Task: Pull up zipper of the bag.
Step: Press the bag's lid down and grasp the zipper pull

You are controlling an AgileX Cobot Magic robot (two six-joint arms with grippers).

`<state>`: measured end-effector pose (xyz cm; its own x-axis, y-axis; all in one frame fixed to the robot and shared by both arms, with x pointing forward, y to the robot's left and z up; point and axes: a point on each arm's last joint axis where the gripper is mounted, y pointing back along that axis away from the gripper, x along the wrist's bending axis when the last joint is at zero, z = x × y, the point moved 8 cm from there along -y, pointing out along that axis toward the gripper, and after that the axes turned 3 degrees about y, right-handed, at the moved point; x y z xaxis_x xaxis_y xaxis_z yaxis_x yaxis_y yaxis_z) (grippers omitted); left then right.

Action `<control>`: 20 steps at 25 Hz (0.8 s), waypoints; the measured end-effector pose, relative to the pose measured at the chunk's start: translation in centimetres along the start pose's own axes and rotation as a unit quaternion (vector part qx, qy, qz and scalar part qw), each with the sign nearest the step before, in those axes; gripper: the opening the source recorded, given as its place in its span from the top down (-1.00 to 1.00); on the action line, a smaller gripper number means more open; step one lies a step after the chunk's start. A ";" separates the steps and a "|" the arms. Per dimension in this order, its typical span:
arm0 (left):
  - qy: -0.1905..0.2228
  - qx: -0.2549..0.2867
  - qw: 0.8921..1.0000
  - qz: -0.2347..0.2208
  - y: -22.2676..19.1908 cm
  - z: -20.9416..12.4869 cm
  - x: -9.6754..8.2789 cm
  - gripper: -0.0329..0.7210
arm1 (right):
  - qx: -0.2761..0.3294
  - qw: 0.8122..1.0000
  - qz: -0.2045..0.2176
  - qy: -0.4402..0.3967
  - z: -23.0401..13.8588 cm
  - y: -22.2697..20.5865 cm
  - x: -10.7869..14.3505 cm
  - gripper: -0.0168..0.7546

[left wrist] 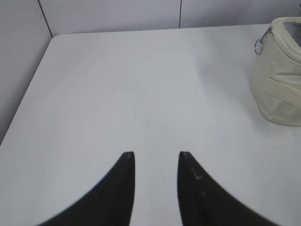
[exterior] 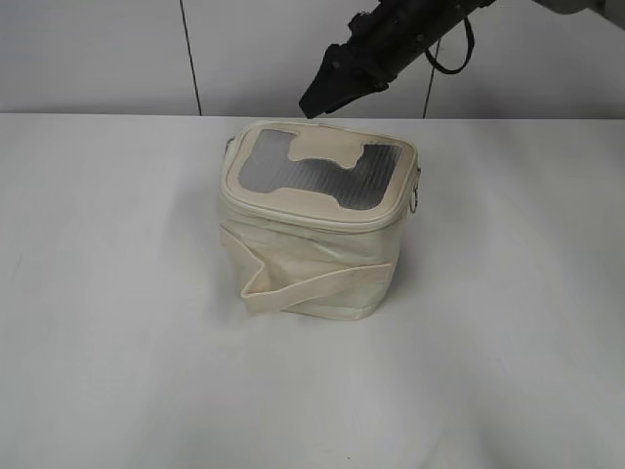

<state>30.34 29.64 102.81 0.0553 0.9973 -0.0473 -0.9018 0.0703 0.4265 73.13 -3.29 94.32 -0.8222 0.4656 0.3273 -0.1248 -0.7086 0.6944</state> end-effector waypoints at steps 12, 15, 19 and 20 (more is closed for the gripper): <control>0.000 0.000 1.000 0.000 0.0 0.0 0.0 0.30 | 0.025 1.000 0.006 0.000 -1.6 -0.1 0.5 -0.08; 0.000 0.000 1.000 0.000 0.0 0.0 0.0 0.30 | 0.033 0.999 -0.001 -0.004 -1.8 -0.1 0.2 -0.08; 0.000 0.000 1.000 0.000 0.0 0.0 0.0 0.30 | 0.042 0.999 0.001 -0.014 -2.5 -0.4 0.1 -0.03; 0.000 0.000 1.000 0.000 0.0 0.0 0.0 0.30 | 0.044 0.999 0.003 -0.017 -2.7 -0.6 0.2 0.06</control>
<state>30.34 29.64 102.81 0.0553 0.9973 -0.0473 -0.9018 0.0703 0.4265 71.56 -4.25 92.24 -0.8038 0.4797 0.3517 -0.0695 -0.6630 0.7454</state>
